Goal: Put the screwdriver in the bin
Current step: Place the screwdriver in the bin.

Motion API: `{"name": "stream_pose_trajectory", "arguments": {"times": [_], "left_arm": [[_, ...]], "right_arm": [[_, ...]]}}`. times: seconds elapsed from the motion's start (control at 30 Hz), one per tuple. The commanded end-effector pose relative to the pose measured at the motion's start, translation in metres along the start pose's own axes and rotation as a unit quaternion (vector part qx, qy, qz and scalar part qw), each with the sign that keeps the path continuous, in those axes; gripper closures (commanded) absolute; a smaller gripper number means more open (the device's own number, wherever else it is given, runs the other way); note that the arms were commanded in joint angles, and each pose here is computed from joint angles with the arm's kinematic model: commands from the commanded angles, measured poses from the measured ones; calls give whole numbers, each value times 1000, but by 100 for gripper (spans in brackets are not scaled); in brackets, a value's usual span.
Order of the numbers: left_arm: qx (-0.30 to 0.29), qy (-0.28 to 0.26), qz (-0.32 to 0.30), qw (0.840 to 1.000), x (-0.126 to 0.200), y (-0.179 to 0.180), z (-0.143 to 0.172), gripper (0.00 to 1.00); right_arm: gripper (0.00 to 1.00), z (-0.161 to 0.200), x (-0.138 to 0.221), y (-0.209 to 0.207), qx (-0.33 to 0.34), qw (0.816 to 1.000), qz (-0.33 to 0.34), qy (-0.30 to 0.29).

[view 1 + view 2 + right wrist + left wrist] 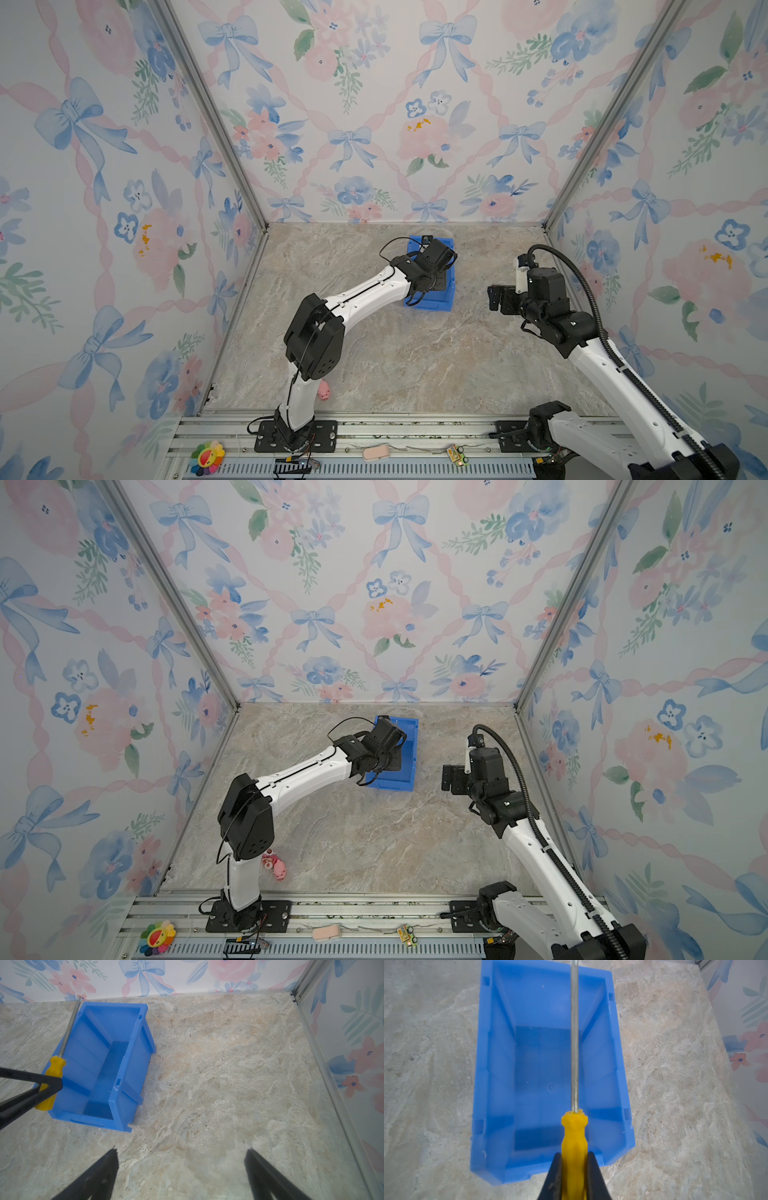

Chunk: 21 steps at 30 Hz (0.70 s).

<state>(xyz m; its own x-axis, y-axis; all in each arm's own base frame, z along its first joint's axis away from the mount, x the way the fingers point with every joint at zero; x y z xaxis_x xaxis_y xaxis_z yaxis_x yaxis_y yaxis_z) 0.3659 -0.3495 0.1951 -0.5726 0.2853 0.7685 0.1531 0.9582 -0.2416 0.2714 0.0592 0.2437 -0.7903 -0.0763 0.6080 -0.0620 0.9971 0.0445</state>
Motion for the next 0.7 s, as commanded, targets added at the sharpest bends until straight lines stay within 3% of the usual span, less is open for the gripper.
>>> {"name": "stream_pose_trajectory", "arguments": {"times": [0.0,0.37,0.67], "left_arm": [[-15,12,2,1000,-18,2,-6,100],[-20,42,-23,999,-71,12,6,100],[-16,67,-33,997,-93,20,21,100]], "right_arm": [[3,-4,7,-4,-5,1000,5,-1],[3,-8,6,-7,12,1000,16,2],[3,-4,4,-8,7,1000,15,1]]}}
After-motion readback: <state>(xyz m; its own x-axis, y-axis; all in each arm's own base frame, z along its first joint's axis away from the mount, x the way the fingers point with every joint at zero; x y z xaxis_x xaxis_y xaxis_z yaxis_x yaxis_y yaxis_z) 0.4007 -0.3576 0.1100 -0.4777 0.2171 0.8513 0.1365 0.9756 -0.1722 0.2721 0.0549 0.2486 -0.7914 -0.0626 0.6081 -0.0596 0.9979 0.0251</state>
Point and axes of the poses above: each gripper's point midway between its finger pads, its own x axis back along the fingers, its own y axis along the line the jaws close on, z = x × y, the point moved 5 cm from there along x, back along the fingers, and after that the axes turned 2 degrees about x, right-handed, at the moved point
